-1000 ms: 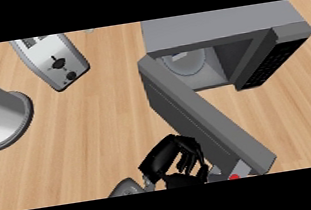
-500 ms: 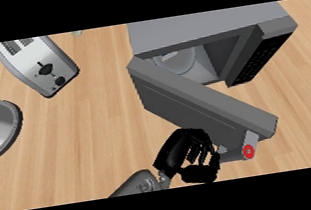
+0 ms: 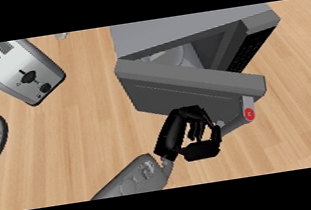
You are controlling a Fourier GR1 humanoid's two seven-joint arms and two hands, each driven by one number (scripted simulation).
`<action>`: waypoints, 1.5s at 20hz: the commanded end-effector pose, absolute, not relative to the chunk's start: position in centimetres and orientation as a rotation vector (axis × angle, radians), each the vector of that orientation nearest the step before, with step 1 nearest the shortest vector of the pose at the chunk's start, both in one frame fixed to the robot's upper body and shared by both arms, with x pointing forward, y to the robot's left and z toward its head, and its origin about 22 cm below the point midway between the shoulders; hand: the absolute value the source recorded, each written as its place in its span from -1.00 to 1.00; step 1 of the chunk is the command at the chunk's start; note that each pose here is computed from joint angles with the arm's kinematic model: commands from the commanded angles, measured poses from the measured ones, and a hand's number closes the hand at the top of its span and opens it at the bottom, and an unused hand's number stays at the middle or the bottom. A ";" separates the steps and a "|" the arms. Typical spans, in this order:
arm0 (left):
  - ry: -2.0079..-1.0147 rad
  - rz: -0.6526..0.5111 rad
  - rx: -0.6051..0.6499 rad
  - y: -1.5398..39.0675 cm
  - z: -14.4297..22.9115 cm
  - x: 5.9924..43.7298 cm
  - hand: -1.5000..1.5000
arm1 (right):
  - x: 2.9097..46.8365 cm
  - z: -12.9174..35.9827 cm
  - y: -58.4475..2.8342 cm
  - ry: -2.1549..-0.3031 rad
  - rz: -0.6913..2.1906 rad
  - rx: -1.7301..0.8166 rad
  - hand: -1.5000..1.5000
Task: Pick up the milk, place it into the microwave and close the microwave
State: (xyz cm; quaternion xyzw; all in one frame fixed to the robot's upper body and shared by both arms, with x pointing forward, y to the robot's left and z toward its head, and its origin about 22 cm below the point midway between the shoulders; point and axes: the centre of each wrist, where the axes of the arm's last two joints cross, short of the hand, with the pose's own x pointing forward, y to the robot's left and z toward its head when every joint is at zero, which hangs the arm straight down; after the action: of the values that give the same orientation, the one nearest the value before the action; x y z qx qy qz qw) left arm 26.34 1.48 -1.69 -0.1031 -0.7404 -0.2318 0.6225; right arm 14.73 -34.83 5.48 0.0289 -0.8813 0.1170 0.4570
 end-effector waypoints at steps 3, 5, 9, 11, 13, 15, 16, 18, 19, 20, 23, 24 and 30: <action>-1.796 -0.359 -0.240 0.9 1.3 28.8 1.00 | 15.1 6.8 -34.6 -2.169 0.320 0.147 -1.00; -1.782 -0.324 -0.254 0.8 1.9 29.6 1.00 | 15.4 7.5 -34.8 -2.178 0.346 0.161 -1.00; -1.788 -0.261 -0.233 1.1 2.4 31.1 1.00 | 15.7 8.6 -34.8 -2.183 0.360 0.162 -1.00; -1.790 -0.243 -0.207 1.1 2.8 31.9 1.00 | 16.0 9.0 -35.3 -2.177 0.377 0.169 -1.00; -1.770 -0.211 -0.211 1.2 3.5 32.9 1.00 | 16.0 9.4 -35.4 -2.173 0.386 0.166 -1.00; -1.781 -0.203 -0.206 1.1 3.9 33.6 1.00 | 16.2 10.3 -35.6 -2.174 0.414 0.158 -1.00; -1.780 -0.191 -0.191 1.4 3.8 34.1 1.00 | 16.4 10.2 -35.6 -2.174 0.405 0.146 -1.00; -1.777 -0.162 -0.201 1.4 4.1 34.4 1.00 | 16.5 10.6 -35.6 -2.179 0.409 0.154 -1.00; -1.783 -0.166 -0.218 1.3 4.5 34.6 1.00 | 16.5 10.9 -36.0 -2.180 0.413 0.142 -1.00; -1.787 -0.154 -0.218 1.4 4.4 34.6 1.00 | 16.6 10.7 -36.0 -2.172 0.407 0.149 -1.00; -1.817 -0.117 -0.230 1.4 4.8 34.9 1.00 | 16.6 11.2 -36.3 -2.174 0.398 0.150 -1.00; -1.815 -0.118 -0.250 1.3 4.8 34.8 1.00 | 17.0 11.6 -36.4 -2.189 0.398 0.143 -1.00; -1.835 -0.093 -0.250 1.5 4.5 35.1 1.00 | 17.4 12.5 -37.3 -2.188 0.400 0.122 -1.00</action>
State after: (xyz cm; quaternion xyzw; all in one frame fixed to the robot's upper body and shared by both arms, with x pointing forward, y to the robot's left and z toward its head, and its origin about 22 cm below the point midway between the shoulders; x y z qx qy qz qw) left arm 32.60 1.24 2.52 -0.1227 -0.7747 -0.0630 0.6171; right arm 17.12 -36.80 11.72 0.0560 -0.8794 0.1595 0.4451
